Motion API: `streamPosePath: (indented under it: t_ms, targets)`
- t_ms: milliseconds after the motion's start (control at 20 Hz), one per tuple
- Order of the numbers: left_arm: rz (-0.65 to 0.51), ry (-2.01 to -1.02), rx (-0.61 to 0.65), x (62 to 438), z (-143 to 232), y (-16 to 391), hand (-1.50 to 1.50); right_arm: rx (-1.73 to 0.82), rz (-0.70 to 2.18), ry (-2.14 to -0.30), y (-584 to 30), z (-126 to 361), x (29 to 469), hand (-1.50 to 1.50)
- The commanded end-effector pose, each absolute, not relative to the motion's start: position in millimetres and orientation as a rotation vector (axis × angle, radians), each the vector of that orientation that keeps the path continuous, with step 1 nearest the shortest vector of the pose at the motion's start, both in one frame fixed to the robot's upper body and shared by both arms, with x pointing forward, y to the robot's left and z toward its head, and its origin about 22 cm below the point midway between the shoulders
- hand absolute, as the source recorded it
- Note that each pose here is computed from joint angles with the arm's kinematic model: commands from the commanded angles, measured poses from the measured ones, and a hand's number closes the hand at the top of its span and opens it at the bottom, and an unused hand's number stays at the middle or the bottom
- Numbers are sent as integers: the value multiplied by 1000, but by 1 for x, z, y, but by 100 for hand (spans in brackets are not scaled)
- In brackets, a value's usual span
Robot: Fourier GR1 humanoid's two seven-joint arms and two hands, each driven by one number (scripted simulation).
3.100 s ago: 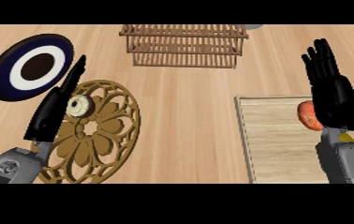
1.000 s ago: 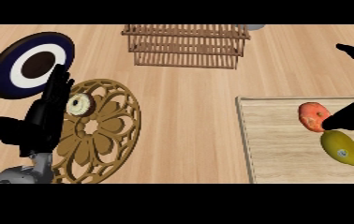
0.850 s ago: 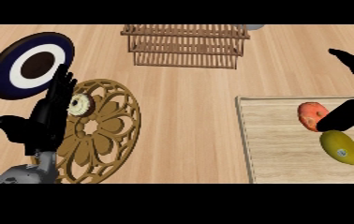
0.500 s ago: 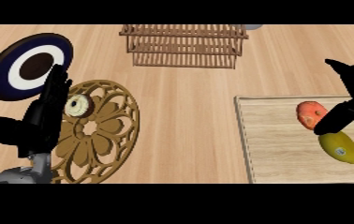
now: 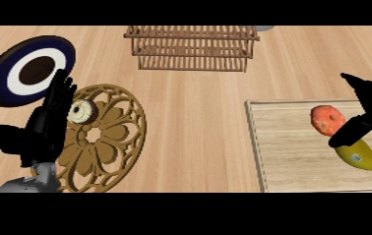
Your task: Pick the squash from the tray and place it in the tiered shelf
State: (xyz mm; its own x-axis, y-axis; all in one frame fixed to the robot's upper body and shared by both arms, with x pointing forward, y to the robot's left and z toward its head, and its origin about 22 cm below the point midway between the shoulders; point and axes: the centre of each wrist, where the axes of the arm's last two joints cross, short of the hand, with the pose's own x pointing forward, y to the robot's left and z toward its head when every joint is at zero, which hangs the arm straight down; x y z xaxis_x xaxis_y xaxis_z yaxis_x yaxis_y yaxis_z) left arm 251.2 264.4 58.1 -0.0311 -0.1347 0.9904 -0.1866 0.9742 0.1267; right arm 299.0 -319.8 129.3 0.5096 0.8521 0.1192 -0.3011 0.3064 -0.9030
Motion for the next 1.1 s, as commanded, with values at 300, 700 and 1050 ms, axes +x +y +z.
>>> streamPosePath:
  t_ms: [300, 700, 1050]
  targets:
    - [54, -1612, 258, 252, 46, 277, 0, -974, 848, -691, -332, 100, 297, -150]
    - [43, -1602, 240, 240, 73, 272, 0, -964, 853, -719, -343, 84, 304, -150]
    - [28, -1607, 238, 246, 46, 265, 0, -922, 841, -676, -332, 51, 302, -150]
